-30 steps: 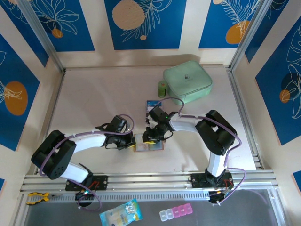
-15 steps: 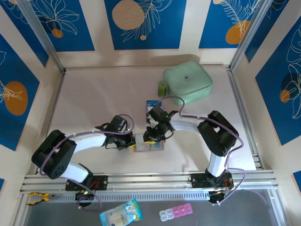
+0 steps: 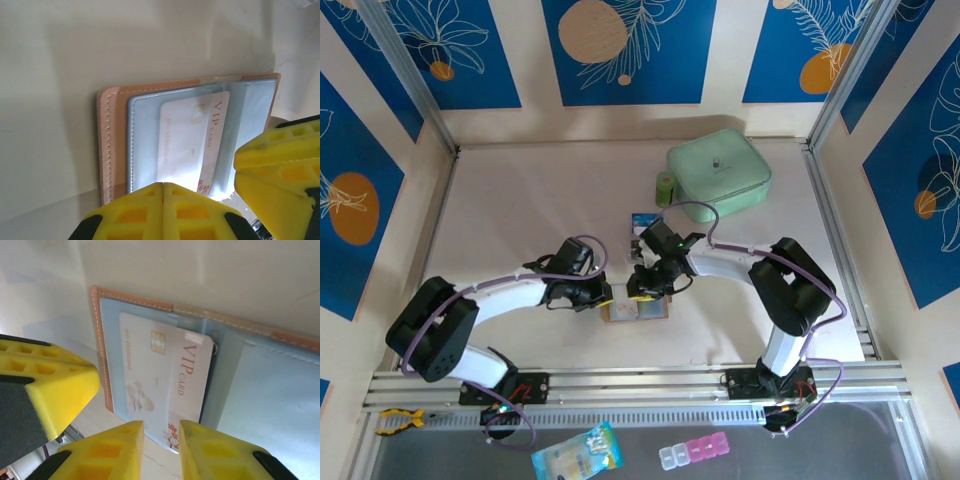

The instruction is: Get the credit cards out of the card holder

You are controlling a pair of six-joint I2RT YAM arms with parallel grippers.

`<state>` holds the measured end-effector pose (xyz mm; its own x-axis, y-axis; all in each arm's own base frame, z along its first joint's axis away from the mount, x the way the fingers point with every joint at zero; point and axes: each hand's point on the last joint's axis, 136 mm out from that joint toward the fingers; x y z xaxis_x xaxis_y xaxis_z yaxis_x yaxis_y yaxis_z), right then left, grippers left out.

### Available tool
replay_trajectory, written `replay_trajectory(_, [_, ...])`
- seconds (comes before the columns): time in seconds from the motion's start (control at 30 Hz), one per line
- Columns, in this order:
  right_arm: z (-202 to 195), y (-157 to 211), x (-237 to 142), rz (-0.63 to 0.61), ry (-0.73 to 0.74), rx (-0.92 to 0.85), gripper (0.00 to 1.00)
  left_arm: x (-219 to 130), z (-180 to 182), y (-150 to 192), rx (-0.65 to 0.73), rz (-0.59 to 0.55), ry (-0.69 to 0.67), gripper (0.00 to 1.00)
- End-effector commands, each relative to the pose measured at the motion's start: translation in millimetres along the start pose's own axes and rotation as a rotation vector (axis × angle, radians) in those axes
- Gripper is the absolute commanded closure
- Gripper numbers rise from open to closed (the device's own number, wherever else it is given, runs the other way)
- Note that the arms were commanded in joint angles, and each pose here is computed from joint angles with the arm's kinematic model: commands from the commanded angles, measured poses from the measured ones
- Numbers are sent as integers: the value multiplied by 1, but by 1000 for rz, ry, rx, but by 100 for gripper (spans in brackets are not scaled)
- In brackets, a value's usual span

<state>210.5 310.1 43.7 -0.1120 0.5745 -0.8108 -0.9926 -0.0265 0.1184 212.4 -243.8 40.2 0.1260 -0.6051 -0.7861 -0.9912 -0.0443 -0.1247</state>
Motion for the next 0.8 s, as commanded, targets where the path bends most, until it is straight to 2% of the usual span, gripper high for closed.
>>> replay_trajectory(0.0, [-1, 5, -3, 22, -16, -3, 74, 6, -5, 3, 18, 33, 16, 97])
replay_trajectory(0.77, [-19, 4, 13, 52, 31, 23, 73, 17, 16, 16, -12, 78, -48, 98])
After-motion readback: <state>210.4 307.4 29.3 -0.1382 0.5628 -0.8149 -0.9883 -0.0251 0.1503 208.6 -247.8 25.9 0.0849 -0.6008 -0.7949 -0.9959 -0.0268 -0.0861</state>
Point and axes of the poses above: each hand's point on the last joint's axis, 136 mm out from that joint toward the fingers, its own x axis out along the fingers, its own z axis along the line the jaws close on, y = z × x, and after that the axes turned 9 degrees about x, right-handed
